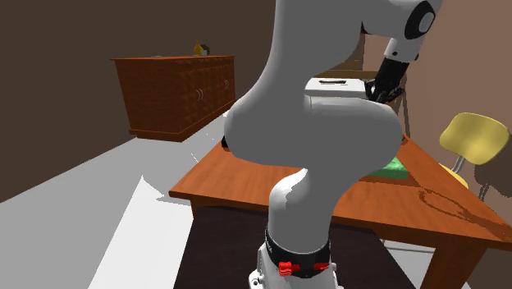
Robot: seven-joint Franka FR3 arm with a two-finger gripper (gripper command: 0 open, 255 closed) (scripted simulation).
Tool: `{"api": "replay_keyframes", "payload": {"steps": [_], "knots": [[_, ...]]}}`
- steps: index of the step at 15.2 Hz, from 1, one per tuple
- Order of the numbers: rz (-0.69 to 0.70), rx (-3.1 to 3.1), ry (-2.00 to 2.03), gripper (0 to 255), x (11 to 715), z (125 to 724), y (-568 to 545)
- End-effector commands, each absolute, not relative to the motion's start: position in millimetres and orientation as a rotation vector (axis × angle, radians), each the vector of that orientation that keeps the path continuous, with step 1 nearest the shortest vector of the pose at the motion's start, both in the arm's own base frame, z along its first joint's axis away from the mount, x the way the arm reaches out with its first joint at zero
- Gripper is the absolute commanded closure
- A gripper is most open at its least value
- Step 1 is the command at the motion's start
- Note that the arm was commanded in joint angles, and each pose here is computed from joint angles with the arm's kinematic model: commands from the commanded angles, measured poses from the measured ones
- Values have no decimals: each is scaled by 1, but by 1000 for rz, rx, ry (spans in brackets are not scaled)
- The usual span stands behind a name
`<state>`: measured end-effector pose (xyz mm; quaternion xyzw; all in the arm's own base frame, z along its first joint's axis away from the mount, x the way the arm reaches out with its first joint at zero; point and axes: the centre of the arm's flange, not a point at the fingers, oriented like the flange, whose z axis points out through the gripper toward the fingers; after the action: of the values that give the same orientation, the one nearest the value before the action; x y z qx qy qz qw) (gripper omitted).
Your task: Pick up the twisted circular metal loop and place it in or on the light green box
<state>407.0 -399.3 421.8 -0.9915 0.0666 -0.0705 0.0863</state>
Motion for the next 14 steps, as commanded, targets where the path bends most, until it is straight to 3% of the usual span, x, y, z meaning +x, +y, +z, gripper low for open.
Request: {"api": "replay_keyframes", "payload": {"steps": [1, 14], "knots": [[-210, -2955, 198, 255, 406, 413, -401], [-210, -2955, 198, 255, 406, 344, -401]]}}
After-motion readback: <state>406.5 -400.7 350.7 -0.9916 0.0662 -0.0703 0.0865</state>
